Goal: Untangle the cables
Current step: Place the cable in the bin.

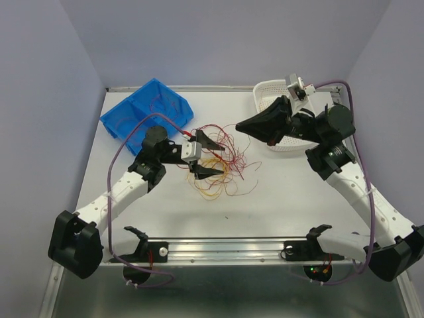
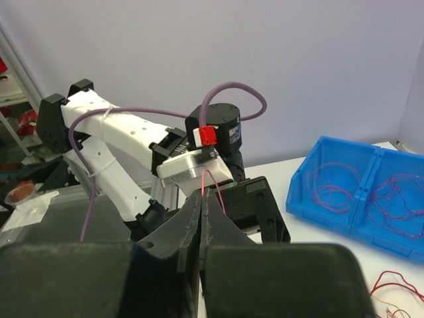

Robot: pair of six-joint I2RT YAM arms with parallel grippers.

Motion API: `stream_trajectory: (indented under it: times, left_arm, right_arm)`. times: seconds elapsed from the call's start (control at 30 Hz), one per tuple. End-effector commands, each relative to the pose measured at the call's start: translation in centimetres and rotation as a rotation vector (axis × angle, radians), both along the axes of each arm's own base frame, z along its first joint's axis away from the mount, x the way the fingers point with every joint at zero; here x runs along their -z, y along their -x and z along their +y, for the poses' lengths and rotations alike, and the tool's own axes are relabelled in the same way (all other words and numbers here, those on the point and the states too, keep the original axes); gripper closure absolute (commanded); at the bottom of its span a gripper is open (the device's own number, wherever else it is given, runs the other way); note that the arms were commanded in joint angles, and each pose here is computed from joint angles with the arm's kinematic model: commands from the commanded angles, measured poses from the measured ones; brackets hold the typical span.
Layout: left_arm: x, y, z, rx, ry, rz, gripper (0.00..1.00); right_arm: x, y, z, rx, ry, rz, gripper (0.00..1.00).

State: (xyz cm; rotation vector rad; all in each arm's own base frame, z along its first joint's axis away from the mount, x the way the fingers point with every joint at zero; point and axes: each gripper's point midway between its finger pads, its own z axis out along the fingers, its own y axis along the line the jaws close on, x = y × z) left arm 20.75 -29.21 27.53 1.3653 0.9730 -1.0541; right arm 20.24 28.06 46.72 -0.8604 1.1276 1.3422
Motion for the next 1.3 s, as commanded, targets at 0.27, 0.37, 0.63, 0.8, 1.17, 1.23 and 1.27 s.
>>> stream_trajectory:
  times: [0.27, 0.37, 0.63, 0.8, 1.17, 1.23, 1.27]
  left_arm:
    - [-1.1, 1.5, -0.2, 0.111, -0.019, -0.033, 0.19]
    - [-1.3, 1.0, -0.5, 0.104, -0.024, -0.003, 0.57]
    - [-1.5, -2.3, -0.9, -0.061, -0.031, 0.051, 1.0]
    - [-2.9, -4.2, 1.6, -0.188, -0.01, 0.052, 1.0]
    - [-4.7, -3.4, 4.0, -0.138, 0.036, 0.114, 1.0]
    - [-4.6, -3.5, 3.9, -0.131, 0.035, 0.127, 0.96]
    - [-4.6, -3.5, 3.8, -0.128, 0.036, 0.13, 0.93]
  right_arm:
    - [0.1, 0.6, 0.4, -0.042, 0.004, -0.018, 0.99]
    - [0.2, 0.5, 0.5, -0.043, 0.006, -0.018, 1.0]
    - [0.9, 0.0, 0.5, -0.024, 0.01, -0.016, 0.96]
    - [3.2, -2.0, 1.2, 0.017, 0.021, 0.022, 0.96]
    - [7.0, -5.1, 5.6, -0.004, 0.048, 0.026, 0.99]
    - [7.4, -5.1, 5.9, -0.005, 0.04, 0.017, 0.99]
    - [7.4, -4.9, 6.1, -0.01, 0.034, 0.008, 0.99]
